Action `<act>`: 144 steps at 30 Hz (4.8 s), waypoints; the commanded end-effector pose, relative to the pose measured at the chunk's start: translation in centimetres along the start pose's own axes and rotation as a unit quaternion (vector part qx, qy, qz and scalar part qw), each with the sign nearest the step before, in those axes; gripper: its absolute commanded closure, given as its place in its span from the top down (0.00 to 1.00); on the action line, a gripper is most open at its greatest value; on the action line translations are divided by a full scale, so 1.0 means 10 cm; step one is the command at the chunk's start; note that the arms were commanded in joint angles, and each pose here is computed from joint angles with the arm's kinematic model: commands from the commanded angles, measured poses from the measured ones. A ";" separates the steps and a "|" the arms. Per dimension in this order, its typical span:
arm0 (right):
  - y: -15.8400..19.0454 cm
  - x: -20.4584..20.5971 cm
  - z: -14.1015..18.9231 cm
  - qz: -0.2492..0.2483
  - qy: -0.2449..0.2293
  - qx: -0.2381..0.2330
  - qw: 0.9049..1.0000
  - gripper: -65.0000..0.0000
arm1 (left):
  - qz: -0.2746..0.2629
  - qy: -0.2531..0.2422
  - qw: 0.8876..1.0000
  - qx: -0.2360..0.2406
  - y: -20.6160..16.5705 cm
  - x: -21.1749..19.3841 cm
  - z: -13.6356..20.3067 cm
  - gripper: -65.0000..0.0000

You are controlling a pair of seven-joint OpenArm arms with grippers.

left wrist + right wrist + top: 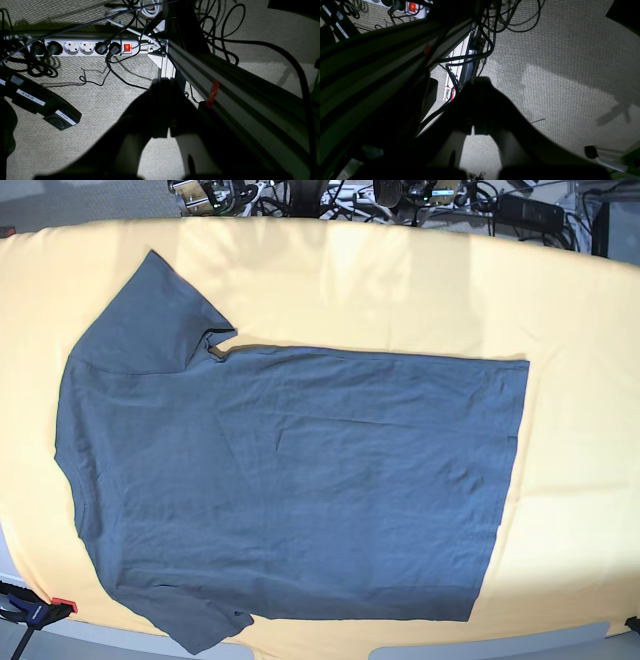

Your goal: Fold the T-shirt properly

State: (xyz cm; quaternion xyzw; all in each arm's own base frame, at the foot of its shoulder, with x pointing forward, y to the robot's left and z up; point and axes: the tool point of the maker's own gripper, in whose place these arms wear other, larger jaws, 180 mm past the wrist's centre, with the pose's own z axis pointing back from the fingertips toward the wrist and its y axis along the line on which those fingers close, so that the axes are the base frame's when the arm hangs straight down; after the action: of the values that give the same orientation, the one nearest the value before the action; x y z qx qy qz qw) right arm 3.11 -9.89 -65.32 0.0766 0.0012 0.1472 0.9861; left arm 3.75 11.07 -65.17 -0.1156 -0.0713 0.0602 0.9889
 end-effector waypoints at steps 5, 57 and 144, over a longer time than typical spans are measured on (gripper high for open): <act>0.19 -0.32 0.03 0.062 0.060 0.060 0.994 0.00 | -0.009 0.057 0.998 -0.032 -0.11 -0.26 0.05 0.00; -0.31 0.54 3.47 0.294 -0.287 -0.320 0.854 0.00 | -0.423 -0.239 0.870 0.086 -0.04 1.29 3.55 0.00; -1.73 1.41 2.98 0.196 -0.276 -0.314 0.887 0.24 | -0.731 -0.191 0.651 0.074 0.37 3.06 2.78 0.00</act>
State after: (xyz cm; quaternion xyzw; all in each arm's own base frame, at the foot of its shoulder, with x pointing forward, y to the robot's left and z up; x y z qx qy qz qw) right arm 22.41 -26.06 -38.41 -0.1918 -0.3377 0.3013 0.8708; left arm 28.74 23.96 -36.02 0.0475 -0.3199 -0.6544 0.6835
